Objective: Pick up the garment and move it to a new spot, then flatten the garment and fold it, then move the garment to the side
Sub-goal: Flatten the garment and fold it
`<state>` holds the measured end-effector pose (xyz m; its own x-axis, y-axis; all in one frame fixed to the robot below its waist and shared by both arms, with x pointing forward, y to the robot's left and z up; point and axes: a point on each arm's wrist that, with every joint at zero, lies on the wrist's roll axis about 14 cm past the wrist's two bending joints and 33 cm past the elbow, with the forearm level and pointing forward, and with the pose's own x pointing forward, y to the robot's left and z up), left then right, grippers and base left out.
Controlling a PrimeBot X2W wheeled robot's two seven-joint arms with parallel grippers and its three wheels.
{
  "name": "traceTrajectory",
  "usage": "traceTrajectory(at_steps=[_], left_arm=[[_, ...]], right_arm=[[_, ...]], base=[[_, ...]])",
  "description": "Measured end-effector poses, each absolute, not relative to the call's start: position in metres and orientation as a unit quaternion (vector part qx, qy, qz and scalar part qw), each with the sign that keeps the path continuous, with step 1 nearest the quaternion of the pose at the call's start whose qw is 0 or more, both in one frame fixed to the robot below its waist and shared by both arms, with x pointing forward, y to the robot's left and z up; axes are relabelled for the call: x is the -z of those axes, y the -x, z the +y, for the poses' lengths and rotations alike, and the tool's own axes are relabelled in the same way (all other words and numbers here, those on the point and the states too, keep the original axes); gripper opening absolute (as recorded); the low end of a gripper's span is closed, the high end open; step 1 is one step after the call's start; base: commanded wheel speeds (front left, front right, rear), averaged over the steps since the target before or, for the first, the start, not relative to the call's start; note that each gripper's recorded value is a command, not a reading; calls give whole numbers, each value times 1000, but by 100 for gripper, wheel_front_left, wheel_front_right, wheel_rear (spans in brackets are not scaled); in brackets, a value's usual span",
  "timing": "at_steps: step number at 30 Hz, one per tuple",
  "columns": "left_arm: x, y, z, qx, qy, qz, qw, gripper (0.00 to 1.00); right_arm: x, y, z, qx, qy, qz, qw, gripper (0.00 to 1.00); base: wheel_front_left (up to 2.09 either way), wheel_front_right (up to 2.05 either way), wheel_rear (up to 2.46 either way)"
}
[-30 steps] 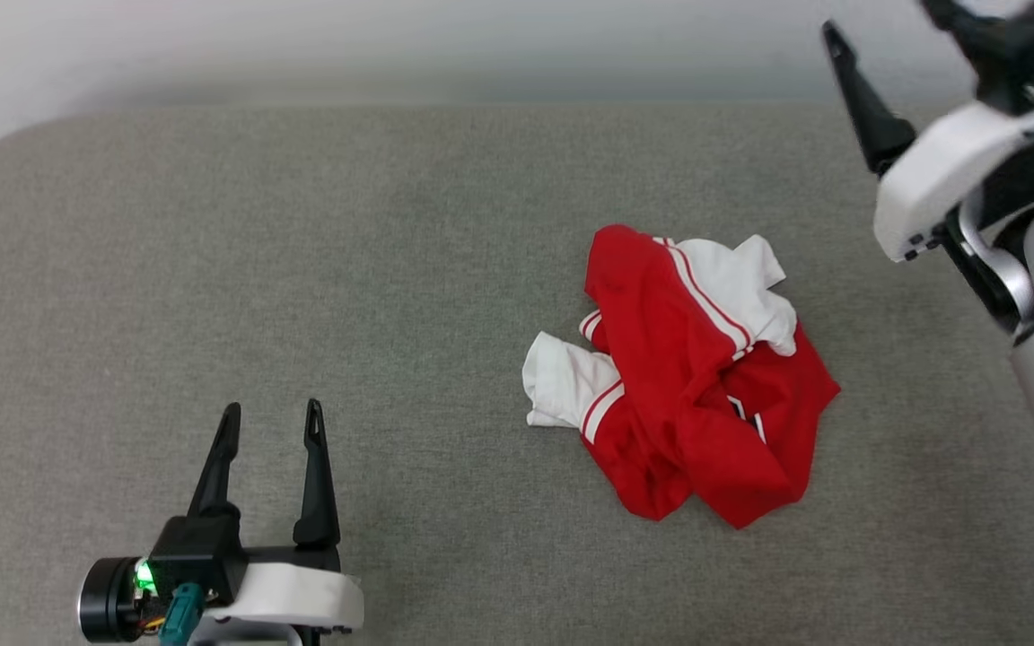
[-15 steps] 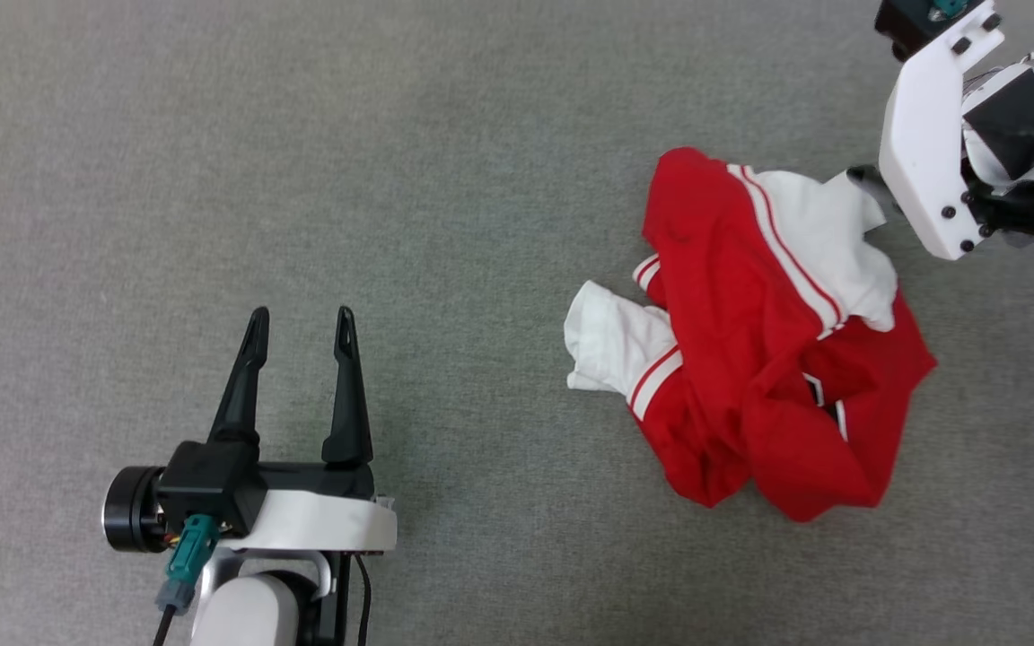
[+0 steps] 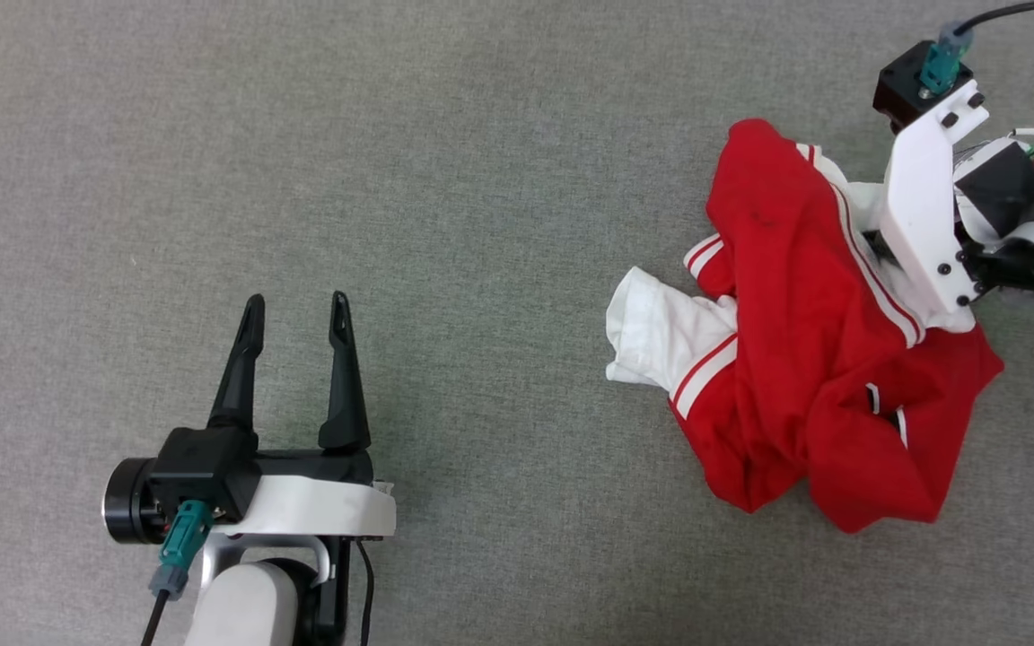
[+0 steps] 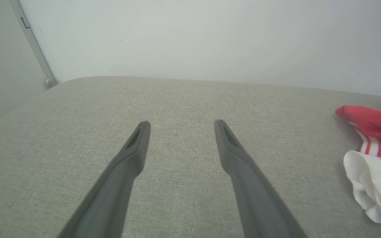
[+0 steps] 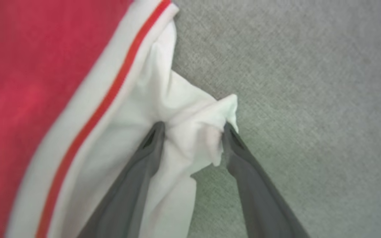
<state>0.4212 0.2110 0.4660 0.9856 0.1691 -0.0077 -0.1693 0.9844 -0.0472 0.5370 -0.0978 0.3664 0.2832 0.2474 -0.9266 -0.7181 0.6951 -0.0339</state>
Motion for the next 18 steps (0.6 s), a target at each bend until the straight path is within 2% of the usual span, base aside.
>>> traceTrajectory(at_steps=[4, 10, 13, 18], left_arm=[[-473, -419, 210, -81, 23, -6, 996, 100], [-487, -404, 210, -81, 21, -21, 996, 100], [-494, -397, 208, -79, 24, -29, 996, 100], [-502, -391, 200, -68, 26, -40, 997, 100]], right_arm=[[-387, -542, -91, -324, 203, 458, 803, 0], [-459, -551, -102, -327, 185, 335, 864, 0], [-481, -539, -125, -315, 164, 305, 884, 0], [-486, -505, -190, -260, 129, 307, 906, 0]], base=[[0, 0, 0], [0, 0, 0], [0, 0, 0], [0, 0, 0]])
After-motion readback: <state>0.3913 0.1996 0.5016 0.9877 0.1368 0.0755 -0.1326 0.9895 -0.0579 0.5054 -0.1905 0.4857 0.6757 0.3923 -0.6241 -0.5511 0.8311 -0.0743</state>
